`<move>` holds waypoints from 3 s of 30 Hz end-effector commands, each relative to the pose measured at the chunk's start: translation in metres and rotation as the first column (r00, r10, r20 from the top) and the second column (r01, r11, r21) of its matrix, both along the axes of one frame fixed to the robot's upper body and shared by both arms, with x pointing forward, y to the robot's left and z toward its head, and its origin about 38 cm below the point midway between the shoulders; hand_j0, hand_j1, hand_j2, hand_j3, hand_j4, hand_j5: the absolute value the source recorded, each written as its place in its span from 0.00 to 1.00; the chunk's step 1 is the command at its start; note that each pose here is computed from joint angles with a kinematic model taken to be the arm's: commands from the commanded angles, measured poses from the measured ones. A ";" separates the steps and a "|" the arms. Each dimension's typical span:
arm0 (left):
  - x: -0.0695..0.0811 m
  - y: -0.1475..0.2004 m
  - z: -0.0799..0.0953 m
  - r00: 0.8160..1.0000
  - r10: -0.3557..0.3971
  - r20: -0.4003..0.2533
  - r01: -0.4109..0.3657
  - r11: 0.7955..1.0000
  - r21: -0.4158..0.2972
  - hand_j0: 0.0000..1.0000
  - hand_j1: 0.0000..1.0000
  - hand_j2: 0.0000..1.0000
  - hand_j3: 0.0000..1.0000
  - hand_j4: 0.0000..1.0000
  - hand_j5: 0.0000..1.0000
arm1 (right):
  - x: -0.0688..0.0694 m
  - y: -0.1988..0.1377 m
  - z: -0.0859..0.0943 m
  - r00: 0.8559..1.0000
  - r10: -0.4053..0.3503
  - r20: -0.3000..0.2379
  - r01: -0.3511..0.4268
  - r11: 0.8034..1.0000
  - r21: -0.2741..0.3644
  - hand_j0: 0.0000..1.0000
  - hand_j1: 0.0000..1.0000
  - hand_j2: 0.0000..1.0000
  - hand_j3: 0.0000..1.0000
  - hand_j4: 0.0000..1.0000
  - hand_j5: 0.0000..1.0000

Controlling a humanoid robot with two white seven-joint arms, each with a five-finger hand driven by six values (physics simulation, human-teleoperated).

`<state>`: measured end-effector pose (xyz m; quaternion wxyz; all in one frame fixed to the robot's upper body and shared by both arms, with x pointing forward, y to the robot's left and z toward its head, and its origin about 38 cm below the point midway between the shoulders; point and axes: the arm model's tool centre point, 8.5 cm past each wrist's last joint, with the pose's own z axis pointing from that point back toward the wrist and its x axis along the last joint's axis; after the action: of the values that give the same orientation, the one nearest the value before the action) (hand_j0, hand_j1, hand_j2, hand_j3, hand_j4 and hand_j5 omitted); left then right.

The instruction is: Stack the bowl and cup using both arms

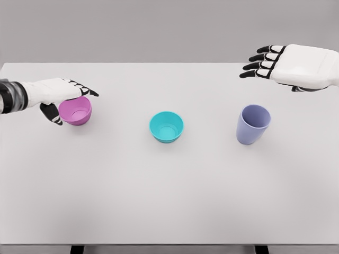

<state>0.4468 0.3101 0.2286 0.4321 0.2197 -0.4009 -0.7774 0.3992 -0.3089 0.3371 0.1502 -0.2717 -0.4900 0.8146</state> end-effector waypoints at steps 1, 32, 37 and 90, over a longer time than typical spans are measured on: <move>0.003 0.000 -0.004 1.000 0.006 -0.001 -0.006 1.000 0.006 1.00 1.00 1.00 1.00 1.00 1.00 | 0.000 -0.001 0.000 1.000 -0.003 -0.001 0.003 1.000 0.003 1.00 1.00 1.00 1.00 1.00 1.00; 0.015 0.003 -0.029 0.998 0.050 -0.037 -0.049 0.999 0.020 1.00 1.00 1.00 1.00 1.00 1.00 | 0.000 -0.001 0.000 1.000 -0.003 -0.003 0.003 1.000 0.003 1.00 1.00 1.00 1.00 1.00 1.00; 0.019 0.004 -0.034 0.997 0.064 -0.042 -0.063 0.998 0.021 1.00 1.00 1.00 1.00 1.00 1.00 | 0.000 -0.001 0.000 1.000 -0.003 -0.003 0.003 1.000 0.003 1.00 1.00 1.00 1.00 1.00 1.00; 0.025 -0.006 -0.030 0.998 0.058 -0.029 -0.058 0.998 0.000 0.73 0.73 0.73 0.73 0.73 0.73 | 0.004 0.014 -0.010 1.000 0.026 -0.018 -0.025 0.998 0.051 1.00 1.00 1.00 1.00 1.00 1.00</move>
<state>0.4724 0.3056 0.1972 0.4624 0.2195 -0.3861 -0.7674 0.4033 -0.2951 0.3269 0.1499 -0.2547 -0.5102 0.8077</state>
